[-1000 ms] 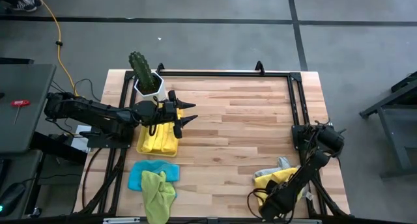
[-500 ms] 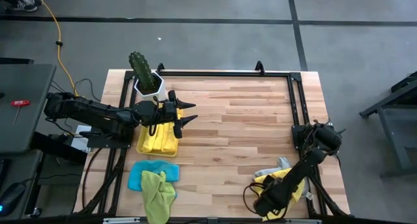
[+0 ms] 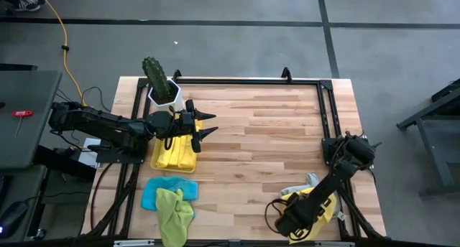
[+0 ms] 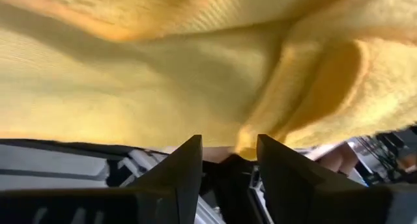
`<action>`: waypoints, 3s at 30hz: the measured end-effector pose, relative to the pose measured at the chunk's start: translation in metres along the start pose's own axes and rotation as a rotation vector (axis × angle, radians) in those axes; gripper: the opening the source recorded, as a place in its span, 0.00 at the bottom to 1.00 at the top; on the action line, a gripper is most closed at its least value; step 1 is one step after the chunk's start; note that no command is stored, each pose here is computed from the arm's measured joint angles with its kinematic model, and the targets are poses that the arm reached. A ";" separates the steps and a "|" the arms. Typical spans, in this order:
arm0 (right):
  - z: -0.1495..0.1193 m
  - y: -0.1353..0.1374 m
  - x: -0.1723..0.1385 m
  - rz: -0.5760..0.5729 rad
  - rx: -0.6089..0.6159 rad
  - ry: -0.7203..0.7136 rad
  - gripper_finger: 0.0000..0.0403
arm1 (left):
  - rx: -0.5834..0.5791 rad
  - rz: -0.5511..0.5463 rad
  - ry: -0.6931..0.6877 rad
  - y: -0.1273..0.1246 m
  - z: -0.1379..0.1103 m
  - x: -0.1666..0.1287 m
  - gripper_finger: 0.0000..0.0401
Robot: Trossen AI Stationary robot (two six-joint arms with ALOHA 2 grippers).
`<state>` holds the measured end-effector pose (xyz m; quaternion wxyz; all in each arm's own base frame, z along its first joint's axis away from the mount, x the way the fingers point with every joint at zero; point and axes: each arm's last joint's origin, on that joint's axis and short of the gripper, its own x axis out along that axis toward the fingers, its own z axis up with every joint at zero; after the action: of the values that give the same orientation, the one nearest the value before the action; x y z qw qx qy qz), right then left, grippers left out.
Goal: Fold microfiber towels
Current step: Fold the yellow microfiber towel
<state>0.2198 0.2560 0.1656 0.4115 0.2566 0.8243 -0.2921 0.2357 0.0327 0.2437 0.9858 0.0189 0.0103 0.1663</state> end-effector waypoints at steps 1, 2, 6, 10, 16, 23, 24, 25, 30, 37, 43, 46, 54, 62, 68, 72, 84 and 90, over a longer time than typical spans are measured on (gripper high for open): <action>0.000 0.000 0.000 -0.002 0.001 0.001 0.34 | 0.000 0.000 0.000 0.000 0.000 0.000 0.52; 0.000 0.000 0.000 0.004 -0.002 0.003 0.34 | 0.000 0.000 0.000 0.000 0.000 0.000 0.52; -0.001 0.003 0.000 0.025 -0.007 0.017 0.34 | 0.000 0.000 0.000 0.000 0.000 0.000 0.52; 0.001 0.000 0.007 0.005 0.008 0.016 0.34 | 0.000 0.000 0.000 0.000 0.000 0.000 0.52; 0.004 -0.004 0.014 -0.022 0.026 0.051 0.34 | 0.000 0.000 0.000 0.000 0.000 0.000 0.52; 0.004 -0.005 0.014 -0.029 0.034 0.045 0.34 | 0.000 0.000 0.000 0.000 0.000 0.000 0.52; 0.004 -0.005 0.014 -0.032 0.045 0.045 0.34 | 0.000 0.000 0.000 0.000 0.000 0.000 0.52; 0.004 -0.005 0.014 -0.035 0.050 0.045 0.34 | 0.000 0.000 0.000 0.000 0.000 0.000 0.52; 0.004 -0.006 0.014 -0.042 0.055 0.050 0.34 | 0.000 0.000 0.001 0.000 0.000 0.000 0.52; 0.003 -0.010 0.014 -0.075 0.063 0.070 0.27 | 0.001 0.000 0.001 0.000 0.000 0.000 0.52; 0.004 -0.013 0.006 -0.104 -0.006 0.079 0.02 | 0.001 0.000 0.001 0.000 0.000 0.000 0.52; 0.003 -0.015 -0.017 -0.100 -0.085 0.077 0.04 | 0.001 0.000 0.001 0.000 0.000 0.000 0.52; 0.010 -0.032 -0.128 0.104 -0.432 -0.321 0.01 | 0.000 0.000 0.000 0.000 0.000 0.000 0.52; 0.054 -0.080 -0.239 0.081 -0.500 -0.904 0.00 | 0.001 0.000 0.003 0.000 0.000 0.000 0.52; 0.084 -0.122 -0.285 0.005 -0.297 -1.132 0.00 | 0.008 -0.002 0.028 0.000 -0.003 0.000 0.52; 0.093 -0.127 -0.287 0.018 -0.302 -1.103 0.00 | 0.031 -0.003 0.054 0.000 -0.005 0.000 0.52; 0.092 -0.081 -0.215 -0.093 -0.483 -0.850 0.00 | 0.020 -0.002 0.067 0.000 -0.007 0.000 0.52; 0.104 -0.054 -0.143 -0.137 -0.541 -0.715 0.00 | 0.001 -0.006 0.078 0.000 -0.008 0.000 0.52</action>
<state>0.3145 0.1203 0.2483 0.7022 -0.0322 0.6923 -0.1629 0.2353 0.0324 0.2360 0.9851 0.0131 0.0489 0.1641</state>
